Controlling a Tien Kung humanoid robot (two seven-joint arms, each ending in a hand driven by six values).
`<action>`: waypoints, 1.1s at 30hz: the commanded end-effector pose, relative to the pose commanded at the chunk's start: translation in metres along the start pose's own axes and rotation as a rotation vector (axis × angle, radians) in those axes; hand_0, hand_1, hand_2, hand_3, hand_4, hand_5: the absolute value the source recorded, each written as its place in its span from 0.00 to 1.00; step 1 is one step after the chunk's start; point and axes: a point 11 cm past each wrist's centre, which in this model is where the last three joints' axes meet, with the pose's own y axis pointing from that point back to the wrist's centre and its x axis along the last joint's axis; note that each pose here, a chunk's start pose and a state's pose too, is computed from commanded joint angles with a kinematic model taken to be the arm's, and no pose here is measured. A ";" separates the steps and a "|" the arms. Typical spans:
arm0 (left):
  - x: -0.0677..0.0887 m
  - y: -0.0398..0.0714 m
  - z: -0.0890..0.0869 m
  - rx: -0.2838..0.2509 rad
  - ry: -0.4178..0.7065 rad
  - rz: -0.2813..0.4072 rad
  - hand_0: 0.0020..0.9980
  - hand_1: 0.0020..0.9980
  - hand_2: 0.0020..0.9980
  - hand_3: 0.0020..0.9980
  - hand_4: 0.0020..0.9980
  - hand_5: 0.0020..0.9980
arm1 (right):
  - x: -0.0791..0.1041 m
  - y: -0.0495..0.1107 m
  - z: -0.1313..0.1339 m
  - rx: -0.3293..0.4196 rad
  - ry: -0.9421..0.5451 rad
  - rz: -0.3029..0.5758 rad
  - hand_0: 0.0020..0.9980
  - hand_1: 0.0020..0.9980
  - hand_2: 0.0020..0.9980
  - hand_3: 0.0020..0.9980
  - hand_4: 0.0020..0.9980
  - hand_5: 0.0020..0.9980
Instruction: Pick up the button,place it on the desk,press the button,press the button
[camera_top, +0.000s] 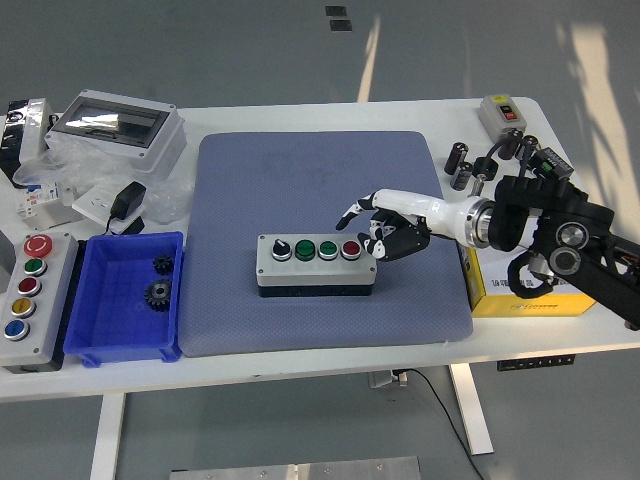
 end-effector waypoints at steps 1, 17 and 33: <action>0.000 0.000 0.000 0.000 0.000 0.000 0.63 0.57 0.55 0.60 0.57 0.15 | 0.005 0.003 0.001 0.000 0.001 0.024 0.00 0.05 0.18 0.76 0.22 0.03; -0.004 0.000 0.002 -0.012 -0.010 -0.009 0.63 0.57 0.55 0.60 0.57 0.15 | 0.022 0.016 0.047 0.175 -0.357 0.521 0.00 0.04 0.19 0.73 0.46 0.16; -0.003 0.001 0.004 -0.015 -0.011 -0.008 0.63 0.57 0.55 0.60 0.57 0.16 | -0.027 0.009 0.090 0.248 -0.612 0.850 0.06 0.15 0.31 0.71 0.56 0.20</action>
